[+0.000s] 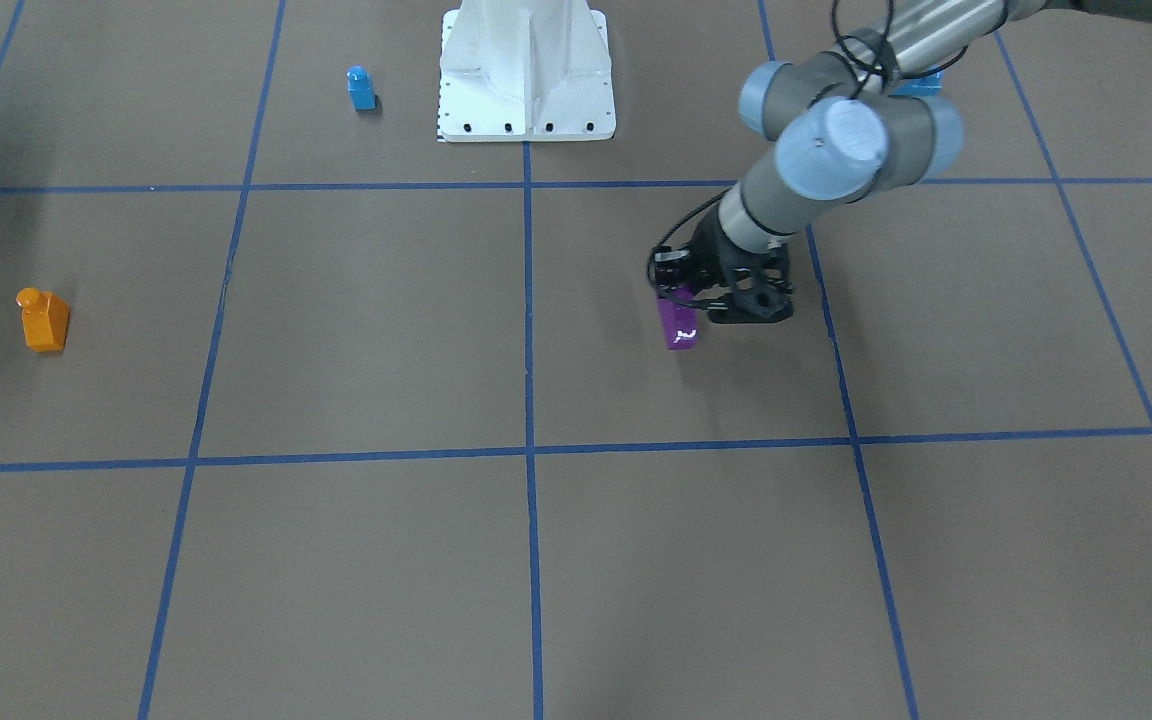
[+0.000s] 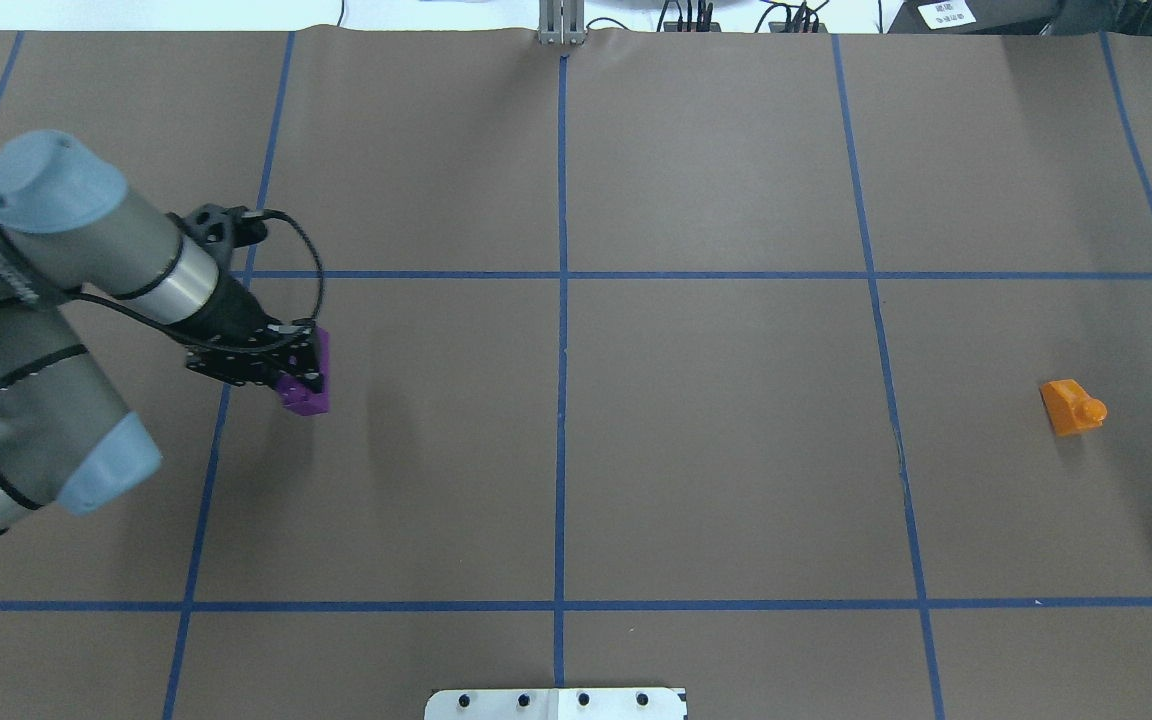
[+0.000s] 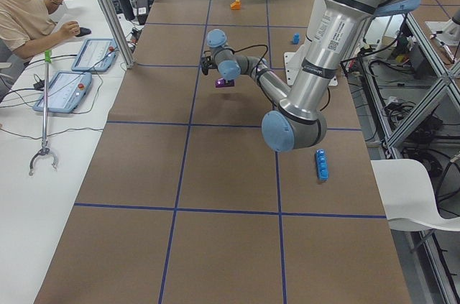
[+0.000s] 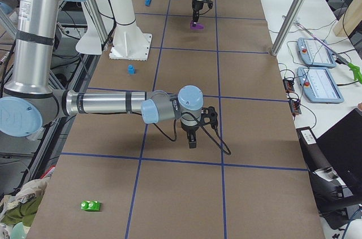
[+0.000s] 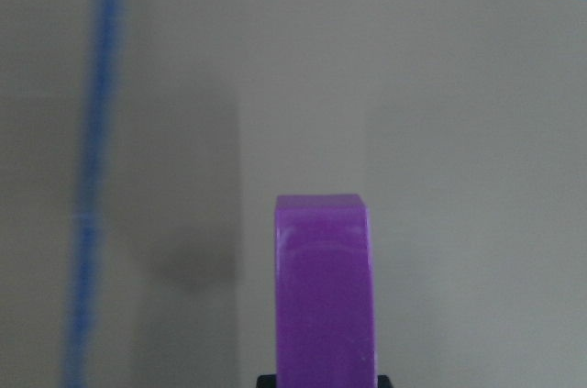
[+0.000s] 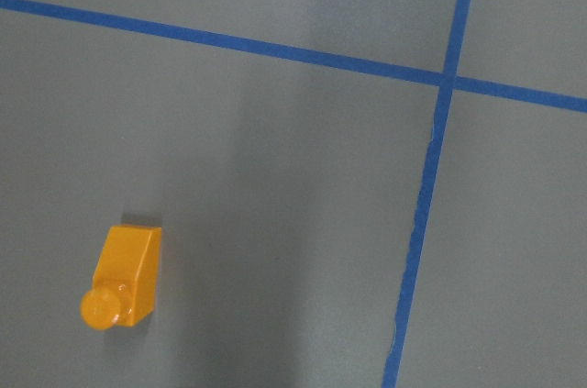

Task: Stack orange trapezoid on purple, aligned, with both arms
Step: 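Carry the purple block with the left gripper to the table center, then lower the purple block onto the table center and open the left gripper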

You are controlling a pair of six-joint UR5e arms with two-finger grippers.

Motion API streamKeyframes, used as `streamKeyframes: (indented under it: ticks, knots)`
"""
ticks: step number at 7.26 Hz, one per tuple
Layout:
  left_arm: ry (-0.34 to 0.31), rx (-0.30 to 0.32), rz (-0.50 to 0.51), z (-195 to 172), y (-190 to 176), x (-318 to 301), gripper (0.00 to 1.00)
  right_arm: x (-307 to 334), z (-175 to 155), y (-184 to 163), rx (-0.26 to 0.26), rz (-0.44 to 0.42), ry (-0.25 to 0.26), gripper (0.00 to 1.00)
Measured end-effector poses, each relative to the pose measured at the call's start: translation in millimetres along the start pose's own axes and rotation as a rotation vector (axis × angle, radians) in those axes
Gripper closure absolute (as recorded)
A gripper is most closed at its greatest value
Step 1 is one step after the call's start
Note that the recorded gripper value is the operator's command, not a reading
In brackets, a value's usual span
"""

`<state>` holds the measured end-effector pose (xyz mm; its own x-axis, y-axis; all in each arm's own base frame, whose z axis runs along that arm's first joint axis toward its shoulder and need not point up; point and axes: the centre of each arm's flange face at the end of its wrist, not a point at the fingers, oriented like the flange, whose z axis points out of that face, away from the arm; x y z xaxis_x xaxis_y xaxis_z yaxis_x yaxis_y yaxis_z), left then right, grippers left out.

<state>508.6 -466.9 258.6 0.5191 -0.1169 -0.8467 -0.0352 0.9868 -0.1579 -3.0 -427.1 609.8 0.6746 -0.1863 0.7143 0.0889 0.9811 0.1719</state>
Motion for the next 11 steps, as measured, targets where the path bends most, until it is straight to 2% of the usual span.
streamKeyframes:
  ticks: [2, 3, 7, 11]
  knots:
    - [-0.074, 0.031, -0.023, 24.2, -11.4, 131.9, 1.0, -2.5, -1.8, -2.4, 0.024, -0.022, -0.001, 0.0]
    - [-0.101, 0.057, -0.016, 33.3, -9.2, 158.3, 1.0, -2.2, -1.5, -2.5, 0.025, -0.025, 0.001, 0.0]
    - [-0.151, 0.085, 0.034, 44.9, -14.8, 163.4, 1.0, -2.6, -0.3, -2.7, 0.025, -0.031, 0.004, 0.0]
    - [-0.19, 0.076, 0.056, 58.4, -20.9, 153.9, 1.0, -6.0, 4.7, -3.0, 0.013, -0.034, 0.002, 0.0]
